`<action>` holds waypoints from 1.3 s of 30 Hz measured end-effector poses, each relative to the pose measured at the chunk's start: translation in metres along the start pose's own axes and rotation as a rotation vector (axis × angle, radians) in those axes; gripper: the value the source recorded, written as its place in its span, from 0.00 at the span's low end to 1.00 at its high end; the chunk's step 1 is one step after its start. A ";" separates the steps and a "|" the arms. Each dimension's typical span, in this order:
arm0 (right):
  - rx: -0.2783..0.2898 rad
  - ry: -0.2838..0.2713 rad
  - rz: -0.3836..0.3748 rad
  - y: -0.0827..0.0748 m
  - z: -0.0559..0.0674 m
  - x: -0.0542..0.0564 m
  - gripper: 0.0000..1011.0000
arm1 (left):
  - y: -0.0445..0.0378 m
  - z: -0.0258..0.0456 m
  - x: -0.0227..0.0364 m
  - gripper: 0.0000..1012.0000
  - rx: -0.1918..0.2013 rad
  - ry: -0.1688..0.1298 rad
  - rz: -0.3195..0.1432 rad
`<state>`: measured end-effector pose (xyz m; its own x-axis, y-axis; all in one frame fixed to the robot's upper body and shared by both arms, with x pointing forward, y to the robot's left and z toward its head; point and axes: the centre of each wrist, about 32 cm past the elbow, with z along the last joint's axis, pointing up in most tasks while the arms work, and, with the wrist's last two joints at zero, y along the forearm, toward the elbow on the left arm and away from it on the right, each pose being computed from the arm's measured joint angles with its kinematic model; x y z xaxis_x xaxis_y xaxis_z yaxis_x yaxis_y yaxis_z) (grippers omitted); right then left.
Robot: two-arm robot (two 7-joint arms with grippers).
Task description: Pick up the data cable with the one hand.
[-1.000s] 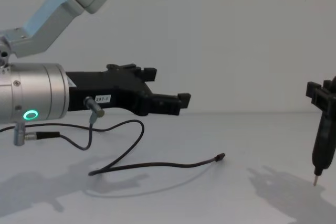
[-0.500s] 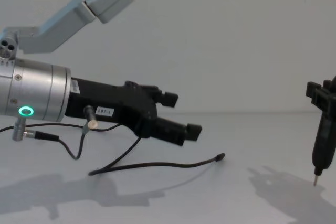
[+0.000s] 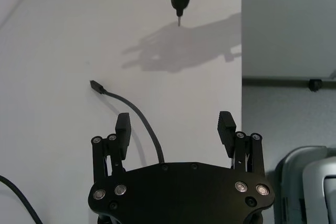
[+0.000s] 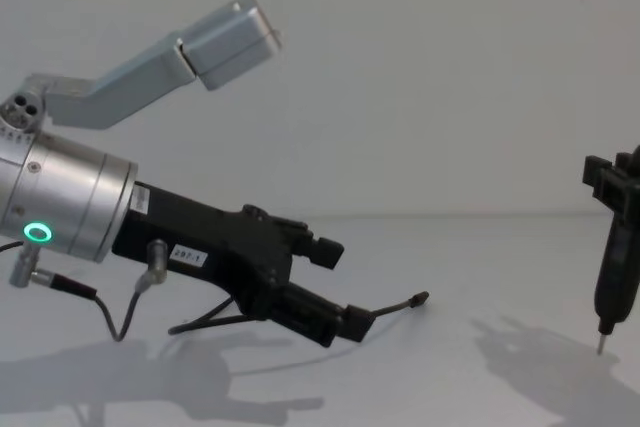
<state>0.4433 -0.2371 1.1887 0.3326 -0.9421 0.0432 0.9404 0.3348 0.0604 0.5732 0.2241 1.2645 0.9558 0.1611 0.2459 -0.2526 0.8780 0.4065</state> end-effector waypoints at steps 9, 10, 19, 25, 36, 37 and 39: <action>0.000 0.000 0.000 0.000 0.000 0.000 0.25 | -0.0011 -0.0019 -0.0004 0.99 0.031 0.009 -0.012; 0.000 0.000 0.000 0.000 0.000 0.000 0.25 | -0.0013 -0.0020 -0.0007 0.99 0.033 0.010 -0.012; 0.000 0.000 0.000 0.000 0.000 0.000 0.25 | -0.0041 -0.0033 -0.0042 0.99 0.060 0.014 0.017; 0.000 0.000 0.000 0.000 0.000 0.000 0.25 | -0.0080 -0.0031 -0.0072 0.99 0.095 0.006 0.042; 0.000 0.000 0.000 0.000 0.000 0.000 0.25 | -0.0193 0.0027 -0.0093 0.96 0.176 -0.032 0.086; 0.000 0.000 0.000 0.000 0.000 0.000 0.25 | -0.0201 0.0031 -0.0095 0.93 0.181 -0.034 0.089; 0.000 0.000 0.000 0.000 0.000 0.000 0.25 | -0.0226 0.0044 -0.0098 0.88 0.199 -0.039 0.101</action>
<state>0.4433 -0.2371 1.1887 0.3327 -0.9421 0.0432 0.9403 0.3348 0.0604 0.5689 0.2007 1.2568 0.9186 0.2227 0.3265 -0.3752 0.7512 0.5431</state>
